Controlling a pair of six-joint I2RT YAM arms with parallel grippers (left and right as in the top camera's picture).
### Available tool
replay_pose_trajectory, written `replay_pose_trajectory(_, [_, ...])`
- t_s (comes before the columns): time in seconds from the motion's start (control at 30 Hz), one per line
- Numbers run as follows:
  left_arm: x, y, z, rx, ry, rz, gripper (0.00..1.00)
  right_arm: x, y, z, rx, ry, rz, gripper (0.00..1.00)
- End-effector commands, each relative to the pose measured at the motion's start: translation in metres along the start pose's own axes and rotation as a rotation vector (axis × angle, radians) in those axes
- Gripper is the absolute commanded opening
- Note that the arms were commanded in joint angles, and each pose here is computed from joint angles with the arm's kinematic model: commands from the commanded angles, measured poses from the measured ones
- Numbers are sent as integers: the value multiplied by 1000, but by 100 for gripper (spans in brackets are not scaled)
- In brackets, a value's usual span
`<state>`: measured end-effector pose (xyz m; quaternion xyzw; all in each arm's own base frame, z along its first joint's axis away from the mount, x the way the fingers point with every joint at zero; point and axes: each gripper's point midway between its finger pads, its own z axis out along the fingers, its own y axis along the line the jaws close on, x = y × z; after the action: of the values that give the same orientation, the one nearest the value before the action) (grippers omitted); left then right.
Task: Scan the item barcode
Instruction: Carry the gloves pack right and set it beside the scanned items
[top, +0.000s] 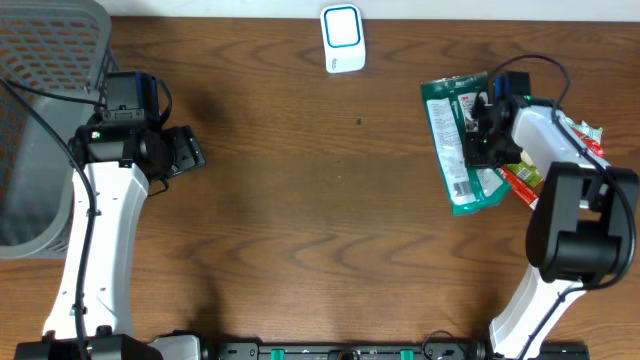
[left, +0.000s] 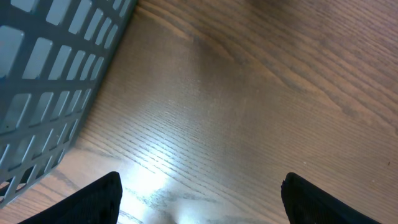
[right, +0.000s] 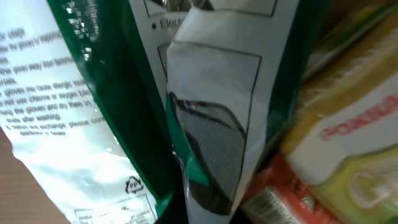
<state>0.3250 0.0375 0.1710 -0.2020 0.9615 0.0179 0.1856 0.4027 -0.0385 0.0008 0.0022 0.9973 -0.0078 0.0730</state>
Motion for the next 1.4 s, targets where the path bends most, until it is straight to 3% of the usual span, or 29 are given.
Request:
replay_pose_trajectory(0.0, [-1,3,-2,-9,-6,1,83,21,-17,28,24,37,28,1])
replay_pose_trajectory(0.37, [-1,3,-2,-9,-6,1,83,28,-78,27,159,27,168,1])
replay_pose_trajectory(0.5, [-1,3,-2,-9,-6,1,83,25,-63,28,43,15,148,3])
replay_pose_trajectory(0.67, [-1,3,-2,-9,-6,1,83,24,-44,29,-36,14,55,26])
replay_pose_trajectory(0.73, [-1,3,-2,-9,-6,1,83,24,-42,28,-37,16,52,61])
replay_pose_trajectory(0.77, [-1,3,-2,-9,-6,1,83,23,-42,27,-40,17,51,70])
replay_pose_trajectory(0.87, [-1,3,-2,-9,-6,1,83,17,-39,13,-53,30,49,78])
replay_pose_trajectory(1.2, [-1,3,-2,-9,-6,1,83,-19,-26,-69,-168,20,53,86])
replay_pose_trajectory(1.33, [-1,3,-2,-9,-6,1,83,-22,-2,-81,-313,9,59,77])
replay_pose_trajectory(1.37, [-1,3,-2,-9,-6,1,83,-23,8,-83,-371,4,60,70])
